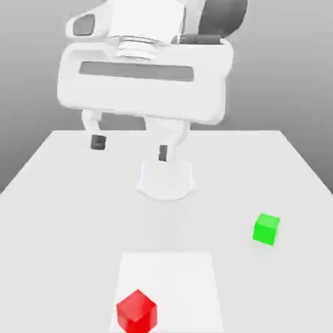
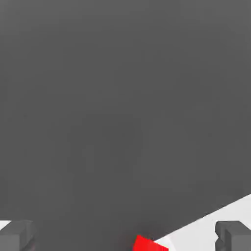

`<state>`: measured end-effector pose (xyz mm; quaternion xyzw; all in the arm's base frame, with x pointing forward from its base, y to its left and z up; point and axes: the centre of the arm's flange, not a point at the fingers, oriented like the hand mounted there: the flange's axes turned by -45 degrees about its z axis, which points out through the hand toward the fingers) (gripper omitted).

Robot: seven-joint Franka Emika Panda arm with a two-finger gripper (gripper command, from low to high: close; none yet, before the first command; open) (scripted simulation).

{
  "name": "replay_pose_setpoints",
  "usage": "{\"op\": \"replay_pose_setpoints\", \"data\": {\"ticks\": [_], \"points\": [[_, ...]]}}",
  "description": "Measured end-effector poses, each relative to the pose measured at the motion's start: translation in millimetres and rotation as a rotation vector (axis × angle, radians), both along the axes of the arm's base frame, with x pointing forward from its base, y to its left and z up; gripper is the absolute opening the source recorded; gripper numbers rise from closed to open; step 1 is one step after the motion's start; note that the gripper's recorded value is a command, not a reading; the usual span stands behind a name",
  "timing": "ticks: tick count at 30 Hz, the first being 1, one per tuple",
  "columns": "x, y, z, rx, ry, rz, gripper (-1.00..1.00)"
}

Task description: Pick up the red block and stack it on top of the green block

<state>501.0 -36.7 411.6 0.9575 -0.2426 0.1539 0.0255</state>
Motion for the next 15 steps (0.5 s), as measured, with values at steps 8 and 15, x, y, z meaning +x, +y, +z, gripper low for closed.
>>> {"op": "replay_pose_setpoints", "data": {"ticks": [8,15], "points": [[-2.8,-15.2,-146.3,0.112,0.191,-0.206,0.0],[-13.3,-14.8,-251.0,0.167,0.265,-0.288,0.0]]}}
